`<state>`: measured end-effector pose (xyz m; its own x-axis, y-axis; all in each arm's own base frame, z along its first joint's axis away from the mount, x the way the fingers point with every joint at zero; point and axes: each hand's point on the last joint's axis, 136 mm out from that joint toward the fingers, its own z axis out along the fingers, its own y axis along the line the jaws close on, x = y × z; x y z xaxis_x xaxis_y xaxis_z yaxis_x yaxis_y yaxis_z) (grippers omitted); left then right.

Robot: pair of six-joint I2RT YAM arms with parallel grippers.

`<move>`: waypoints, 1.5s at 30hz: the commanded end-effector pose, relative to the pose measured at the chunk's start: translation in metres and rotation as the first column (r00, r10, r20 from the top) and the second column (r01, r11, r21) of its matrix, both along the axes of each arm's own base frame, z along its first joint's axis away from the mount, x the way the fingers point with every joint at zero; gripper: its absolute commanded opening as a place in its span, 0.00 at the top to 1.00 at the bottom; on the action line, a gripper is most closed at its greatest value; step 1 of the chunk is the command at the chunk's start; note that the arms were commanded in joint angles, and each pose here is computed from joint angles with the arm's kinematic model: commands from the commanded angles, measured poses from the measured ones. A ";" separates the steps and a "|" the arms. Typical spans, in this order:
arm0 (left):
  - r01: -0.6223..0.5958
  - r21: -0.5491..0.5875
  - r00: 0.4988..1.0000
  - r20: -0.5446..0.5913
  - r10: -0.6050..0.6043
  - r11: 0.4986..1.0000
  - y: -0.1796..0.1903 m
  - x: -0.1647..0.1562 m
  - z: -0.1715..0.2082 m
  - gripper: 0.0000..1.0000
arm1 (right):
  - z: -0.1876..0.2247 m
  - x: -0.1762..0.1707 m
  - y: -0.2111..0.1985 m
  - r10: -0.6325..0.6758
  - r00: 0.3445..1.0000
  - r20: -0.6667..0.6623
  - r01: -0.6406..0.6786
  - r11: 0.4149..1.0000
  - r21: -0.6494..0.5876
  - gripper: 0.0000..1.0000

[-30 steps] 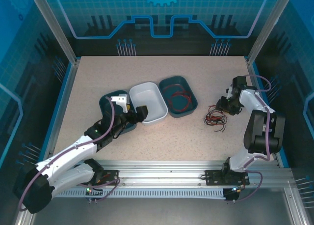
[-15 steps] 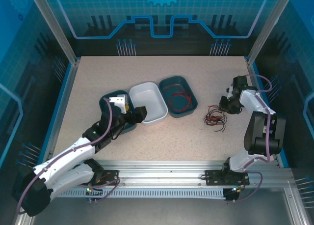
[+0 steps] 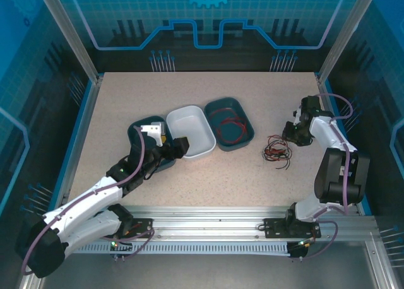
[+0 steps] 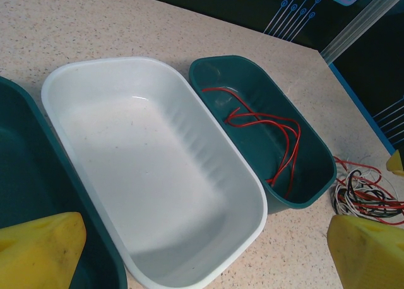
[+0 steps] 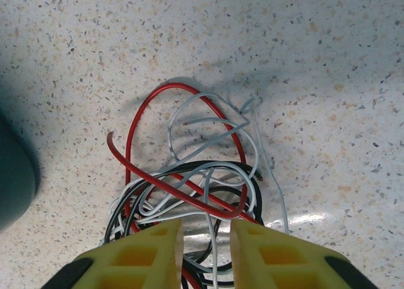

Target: Untangle the cables

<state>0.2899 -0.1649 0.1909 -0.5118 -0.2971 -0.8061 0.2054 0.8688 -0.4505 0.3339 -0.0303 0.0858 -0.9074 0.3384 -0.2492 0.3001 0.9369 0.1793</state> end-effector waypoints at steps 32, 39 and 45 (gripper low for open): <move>0.004 -0.025 1.000 -0.013 -0.004 1.000 -0.004 0.004 -0.003 0.01 | 0.131 -0.005 0.059 0.100 0.890 0.445 -0.105 0.994 -0.012 1.00; 0.012 -0.034 1.000 -0.017 -0.012 0.999 -0.008 0.006 -0.004 0.01 | 0.120 -0.034 0.060 0.042 0.922 0.386 -0.058 0.998 0.030 0.98; 0.022 -0.031 0.999 -0.023 -0.023 0.999 -0.010 0.007 -0.004 0.01 | 0.067 -0.064 0.046 -0.024 0.983 0.180 0.026 1.000 -0.011 0.95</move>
<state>0.2935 -0.1718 0.1780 -0.5463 -0.2878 -0.7866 0.2022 0.8660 -0.4572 0.2910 0.0208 0.1763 -0.7975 0.3286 -0.5060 0.2123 0.9379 0.2745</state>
